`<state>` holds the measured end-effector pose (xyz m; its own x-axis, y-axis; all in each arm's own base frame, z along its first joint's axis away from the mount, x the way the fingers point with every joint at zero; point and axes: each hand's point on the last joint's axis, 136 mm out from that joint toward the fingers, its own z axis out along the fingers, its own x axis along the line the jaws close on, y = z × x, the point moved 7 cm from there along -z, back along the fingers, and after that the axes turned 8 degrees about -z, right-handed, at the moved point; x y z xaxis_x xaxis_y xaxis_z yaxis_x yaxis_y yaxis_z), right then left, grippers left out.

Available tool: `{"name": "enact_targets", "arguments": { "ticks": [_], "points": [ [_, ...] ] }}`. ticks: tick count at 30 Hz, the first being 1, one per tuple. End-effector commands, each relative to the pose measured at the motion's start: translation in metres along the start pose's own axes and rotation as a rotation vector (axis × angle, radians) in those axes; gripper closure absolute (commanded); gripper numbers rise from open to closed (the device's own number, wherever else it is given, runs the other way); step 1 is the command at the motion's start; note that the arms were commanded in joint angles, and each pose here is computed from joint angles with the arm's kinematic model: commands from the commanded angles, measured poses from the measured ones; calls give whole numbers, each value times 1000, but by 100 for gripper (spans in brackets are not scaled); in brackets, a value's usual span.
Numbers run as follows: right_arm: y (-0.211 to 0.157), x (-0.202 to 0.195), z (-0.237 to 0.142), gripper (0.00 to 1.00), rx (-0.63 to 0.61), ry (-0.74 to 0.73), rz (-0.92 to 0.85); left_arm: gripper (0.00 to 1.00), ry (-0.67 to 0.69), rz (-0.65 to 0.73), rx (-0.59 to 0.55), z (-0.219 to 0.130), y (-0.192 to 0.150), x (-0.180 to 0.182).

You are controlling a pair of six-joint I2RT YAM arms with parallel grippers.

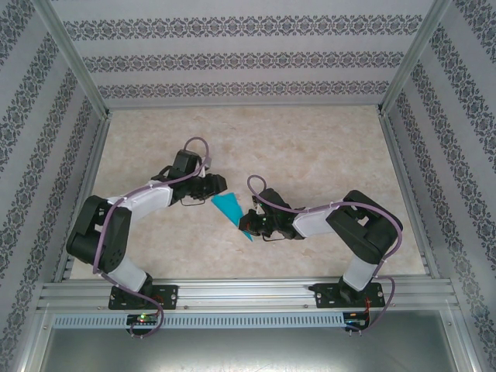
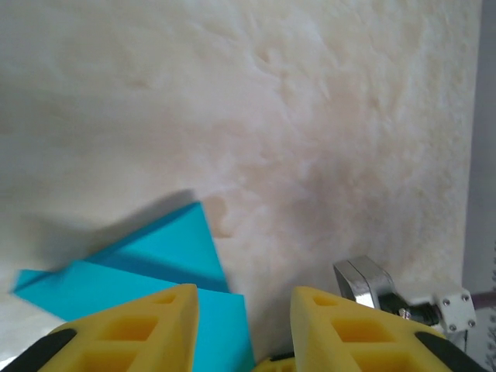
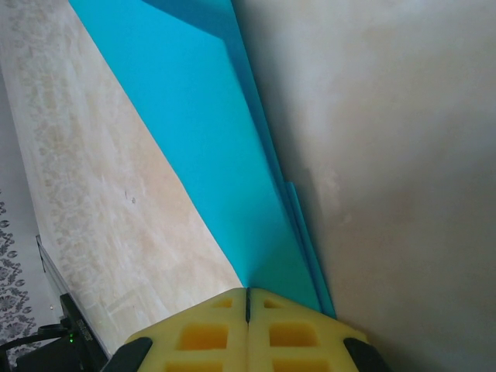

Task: Fold a paper plane with a square sheet of paper (pick it up from the middle)
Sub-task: Fold the wing for the fifth time at the center of the table.

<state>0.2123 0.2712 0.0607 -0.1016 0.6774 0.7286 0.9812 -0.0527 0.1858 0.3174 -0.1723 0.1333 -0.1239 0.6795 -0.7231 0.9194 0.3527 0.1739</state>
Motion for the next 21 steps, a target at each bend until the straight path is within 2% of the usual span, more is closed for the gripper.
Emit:
{"name": "enact_targets", "arguments": {
  "ticks": [1, 5, 9, 16, 18, 21],
  "points": [
    [-28, -37, 6, 100, 120, -163, 55, 63, -42, -17, 76, 23, -10, 4],
    [-27, -31, 4, 100, 106, -130, 40, 65, 45, -49, 75, 39, -9, 23],
    [-15, -8, -4, 100, 56, -56, -11, 67, 152, -37, 85, 44, -9, 39],
    [17, 37, 3, 100, 22, 49, -96, 67, 218, -14, 125, 45, -19, 55],
    [22, 40, 13, 100, 41, 53, -93, 67, 221, -13, 134, 45, -20, 56],
    [21, 23, 27, 100, 51, -11, -47, 67, 219, -13, 133, 45, -20, 56]
  ]
}}
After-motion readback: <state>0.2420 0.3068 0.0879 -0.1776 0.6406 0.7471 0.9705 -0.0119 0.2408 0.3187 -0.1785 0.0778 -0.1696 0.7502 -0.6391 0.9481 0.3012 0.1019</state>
